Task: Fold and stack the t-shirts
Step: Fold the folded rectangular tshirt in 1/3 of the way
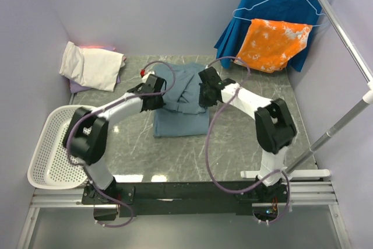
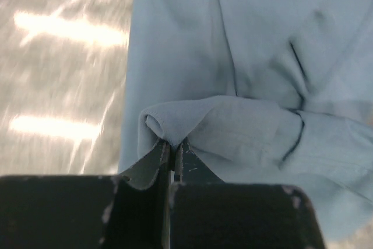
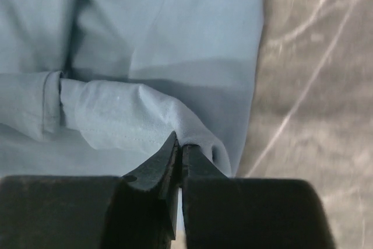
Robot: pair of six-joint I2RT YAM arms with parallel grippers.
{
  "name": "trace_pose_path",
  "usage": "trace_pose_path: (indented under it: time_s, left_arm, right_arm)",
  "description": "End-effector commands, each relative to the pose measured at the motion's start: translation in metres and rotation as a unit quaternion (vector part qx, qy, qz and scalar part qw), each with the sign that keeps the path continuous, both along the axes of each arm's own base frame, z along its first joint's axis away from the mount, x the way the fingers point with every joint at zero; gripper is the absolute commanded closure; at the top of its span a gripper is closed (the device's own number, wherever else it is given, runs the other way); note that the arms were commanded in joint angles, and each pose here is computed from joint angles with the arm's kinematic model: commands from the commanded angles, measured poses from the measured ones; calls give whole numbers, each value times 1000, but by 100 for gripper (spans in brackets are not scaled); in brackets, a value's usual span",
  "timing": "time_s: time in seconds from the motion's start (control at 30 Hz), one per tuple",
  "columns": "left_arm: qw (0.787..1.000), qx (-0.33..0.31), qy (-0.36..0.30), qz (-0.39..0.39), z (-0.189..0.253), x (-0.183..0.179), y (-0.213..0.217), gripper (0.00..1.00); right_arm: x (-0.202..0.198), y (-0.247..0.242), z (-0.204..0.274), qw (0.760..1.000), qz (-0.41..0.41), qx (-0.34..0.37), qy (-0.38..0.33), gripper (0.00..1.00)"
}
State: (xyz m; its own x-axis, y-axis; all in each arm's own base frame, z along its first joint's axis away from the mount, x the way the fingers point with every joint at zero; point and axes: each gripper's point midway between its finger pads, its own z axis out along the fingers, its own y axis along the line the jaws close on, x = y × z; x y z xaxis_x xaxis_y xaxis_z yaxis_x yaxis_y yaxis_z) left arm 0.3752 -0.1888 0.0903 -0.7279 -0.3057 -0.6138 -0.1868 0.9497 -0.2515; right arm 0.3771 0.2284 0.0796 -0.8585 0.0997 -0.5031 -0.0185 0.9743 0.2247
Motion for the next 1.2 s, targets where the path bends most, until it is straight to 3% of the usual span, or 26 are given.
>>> trace_pose_path:
  time_s: [0.0,0.03,0.07,0.1,0.13,0.17,0.33,0.57,0.7,0.83,1.17]
  left_arm:
    - [999,-15,-16,-26,-1,51,-4,80]
    - [999,-14,-15,-27,-2,57,-3,36]
    - [1000,-11,-16,-23,-3,63,-1,20]
    - [1000,-9,-22,-15,0,68,5,5]
    - [999,-7,-29,-14,4,70,7,1]
    - [999,-5,-41,-8,14,71,12,1]
    - [998,-7,-67,-3,43,61,26,1]
    - [979,-140,-65,-133,73,26,-28,0]
    - [962,-190,-11,-194,58,2,-53,0]
    - [955,-209,30,-206,30,-6,-62,1]
    - [945,-228,75,-222,1,5,-81,1]
  right_arm:
    - [39,-6,3,1000,-1,-18,-14,89]
    - [45,-10,-4,999,-9,-30,-12,82]
    - [52,-13,4,999,-14,-39,-25,80]
    - [56,-17,7,998,-20,-44,-35,60]
    - [60,-24,20,996,-33,-53,-55,37]
    - [61,-26,27,996,-32,-55,-66,28]
    - [49,-34,68,992,-29,-35,-120,25]
    - [6,14,60,994,64,74,-44,29]
    - [-12,34,42,990,91,104,-10,30]
    - [-21,45,20,989,101,102,23,32]
    - [-12,46,-11,992,91,61,58,32]
